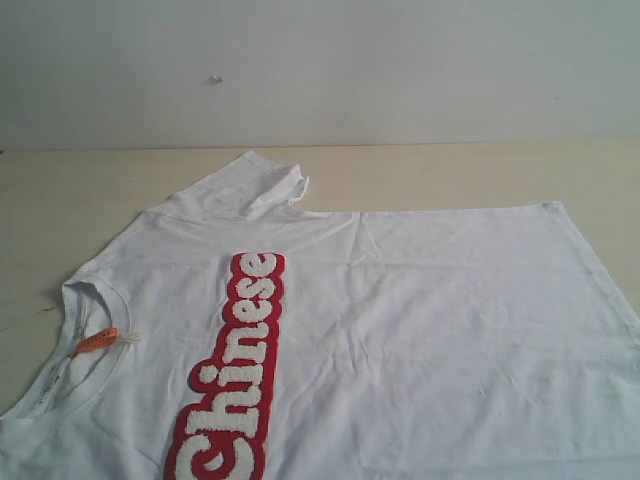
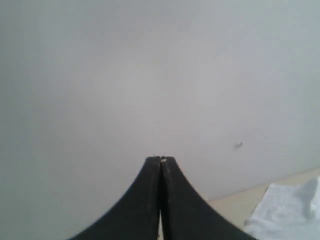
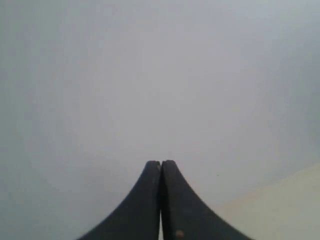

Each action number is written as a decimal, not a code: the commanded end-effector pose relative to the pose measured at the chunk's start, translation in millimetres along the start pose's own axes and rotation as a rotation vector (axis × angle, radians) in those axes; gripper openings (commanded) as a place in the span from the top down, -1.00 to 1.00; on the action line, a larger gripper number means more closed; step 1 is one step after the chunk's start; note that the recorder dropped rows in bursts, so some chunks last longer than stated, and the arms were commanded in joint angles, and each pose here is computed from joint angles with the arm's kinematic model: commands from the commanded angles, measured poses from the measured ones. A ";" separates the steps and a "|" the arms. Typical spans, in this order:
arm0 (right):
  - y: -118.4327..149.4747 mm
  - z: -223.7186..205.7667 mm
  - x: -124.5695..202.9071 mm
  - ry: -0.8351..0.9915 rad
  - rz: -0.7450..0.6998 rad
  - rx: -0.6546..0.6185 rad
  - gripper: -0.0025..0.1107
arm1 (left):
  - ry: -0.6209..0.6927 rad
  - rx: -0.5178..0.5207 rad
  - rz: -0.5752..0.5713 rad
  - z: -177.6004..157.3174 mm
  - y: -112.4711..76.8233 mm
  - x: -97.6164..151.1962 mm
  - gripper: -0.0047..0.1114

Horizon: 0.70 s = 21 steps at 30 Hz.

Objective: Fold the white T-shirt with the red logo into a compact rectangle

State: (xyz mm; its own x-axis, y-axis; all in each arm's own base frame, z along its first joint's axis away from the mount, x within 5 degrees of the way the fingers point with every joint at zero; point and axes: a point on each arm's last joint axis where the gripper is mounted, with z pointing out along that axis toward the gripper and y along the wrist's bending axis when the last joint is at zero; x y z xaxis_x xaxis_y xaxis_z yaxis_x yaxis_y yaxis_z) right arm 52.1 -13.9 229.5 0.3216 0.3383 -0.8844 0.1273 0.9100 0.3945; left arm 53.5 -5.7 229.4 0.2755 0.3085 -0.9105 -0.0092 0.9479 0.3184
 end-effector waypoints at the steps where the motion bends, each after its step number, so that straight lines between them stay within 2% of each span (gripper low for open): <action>1: 2.1 -1.1 -7.6 -0.096 0.170 -0.036 0.96 | -0.162 -0.018 -0.077 -1.7 2.2 -14.7 0.92; 3: 3.7 -1.8 -12.6 -0.149 0.199 -0.061 0.96 | -0.271 -0.005 -0.249 -3.7 3.5 -24.1 0.92; 6: 4.7 -2.0 -14.8 -0.161 0.242 -0.073 0.96 | -0.415 0.077 -0.642 -8.2 5.1 -36.4 0.92; 8: 9.1 -1.9 -24.8 -0.183 0.243 -0.087 0.96 | -0.460 0.141 -0.751 -10.3 3.4 -41.1 0.92; 9: 12.7 -1.9 -32.1 -0.190 0.236 -0.095 0.96 | -0.459 0.189 -0.782 -10.9 0.3 -42.4 0.92; 12: 18.9 -1.9 -44.4 -0.170 0.231 -0.091 0.96 | -0.447 0.201 -0.815 -10.6 -0.3 -41.9 0.92; 16: 29.2 0.8 -64.9 -0.133 0.141 -0.076 0.96 | -0.432 0.214 -0.892 -10.1 -0.2 -41.0 0.92; 18: 33.3 4.8 -72.7 -0.090 0.092 -0.057 0.96 | -0.397 0.210 -0.945 -8.8 -0.3 -38.2 0.92; 21: 36.9 10.6 -79.6 -0.049 0.085 -0.041 0.96 | -0.297 0.194 -1.091 -5.6 -0.9 -30.2 0.92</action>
State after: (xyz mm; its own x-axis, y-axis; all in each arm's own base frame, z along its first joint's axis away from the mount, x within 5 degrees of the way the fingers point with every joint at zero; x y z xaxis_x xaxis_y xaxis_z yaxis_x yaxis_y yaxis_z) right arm 37.6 -9.5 310.1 0.4194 0.4281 -0.8005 0.0233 0.8765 0.4809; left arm 35.9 -16.7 260.7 0.3547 -0.6571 -0.6652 0.5330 0.7266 -0.4335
